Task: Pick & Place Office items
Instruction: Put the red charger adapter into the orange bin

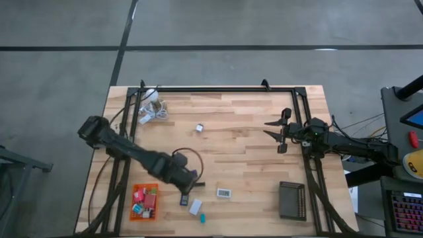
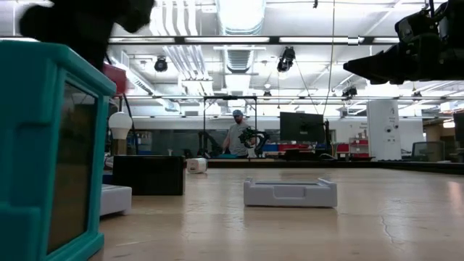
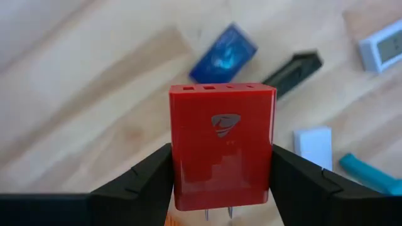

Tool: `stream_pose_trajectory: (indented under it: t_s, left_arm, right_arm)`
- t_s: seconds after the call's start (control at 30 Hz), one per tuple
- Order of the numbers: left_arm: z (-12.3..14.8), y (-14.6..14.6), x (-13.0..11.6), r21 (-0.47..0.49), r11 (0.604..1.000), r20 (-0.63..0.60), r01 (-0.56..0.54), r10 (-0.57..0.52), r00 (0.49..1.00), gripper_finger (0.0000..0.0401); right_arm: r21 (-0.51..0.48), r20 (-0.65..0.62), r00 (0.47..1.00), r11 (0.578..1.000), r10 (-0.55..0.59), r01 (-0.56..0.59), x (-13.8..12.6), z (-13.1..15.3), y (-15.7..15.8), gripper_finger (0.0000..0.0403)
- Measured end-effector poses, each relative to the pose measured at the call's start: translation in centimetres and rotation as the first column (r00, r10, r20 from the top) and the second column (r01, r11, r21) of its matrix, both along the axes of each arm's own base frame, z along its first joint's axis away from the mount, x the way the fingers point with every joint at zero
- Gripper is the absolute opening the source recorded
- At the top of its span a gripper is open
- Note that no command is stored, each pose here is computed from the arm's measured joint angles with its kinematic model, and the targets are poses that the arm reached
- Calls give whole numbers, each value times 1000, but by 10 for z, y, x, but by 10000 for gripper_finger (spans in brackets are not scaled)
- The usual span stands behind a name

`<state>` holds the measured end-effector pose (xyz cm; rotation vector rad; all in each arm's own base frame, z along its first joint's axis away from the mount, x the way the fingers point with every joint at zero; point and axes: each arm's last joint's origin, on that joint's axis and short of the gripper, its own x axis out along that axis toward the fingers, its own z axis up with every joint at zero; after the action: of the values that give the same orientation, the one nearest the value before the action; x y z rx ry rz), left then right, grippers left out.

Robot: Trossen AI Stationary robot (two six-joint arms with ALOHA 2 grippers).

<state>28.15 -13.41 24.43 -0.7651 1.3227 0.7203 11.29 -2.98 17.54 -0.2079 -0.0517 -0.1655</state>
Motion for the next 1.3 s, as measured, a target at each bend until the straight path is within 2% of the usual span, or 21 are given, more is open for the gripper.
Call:
stream_pose_trajectory:
  t_s: [0.47, 0.63, 0.8, 1.0, 1.2, 1.3]
  left_arm:
    - [9, -61, -55, 22, 988, -1, -155, 155, 988, 229]
    - [9, -84, -77, 54, 986, 71, -157, 153, 986, 229]
    - [6, -102, -102, 46, 966, 126, -255, 247, 961, 229]
    - [-1, -110, -116, 36, 951, 115, -306, 300, 947, 229]
    - [-9, -108, -119, 42, 935, 79, -352, 348, 934, 229]
    - [-18, -107, -123, 39, 914, 29, -404, 403, 915, 229]
  right_arm:
    - [0, 0, 1000, 1000, 0, 0, 0, 0, 0, 139]
    - [0, 0, 1000, 1000, 0, 0, 0, 0, 0, 139]
    - [0, 0, 1000, 1000, 0, 0, 0, 0, 0, 139]
    - [0, 0, 1000, 1000, 0, 0, 0, 0, 0, 139]
    - [0, 0, 1000, 1000, 0, 0, 0, 0, 0, 139]
    - [0, 0, 1000, 1000, 0, 0, 0, 0, 0, 139]
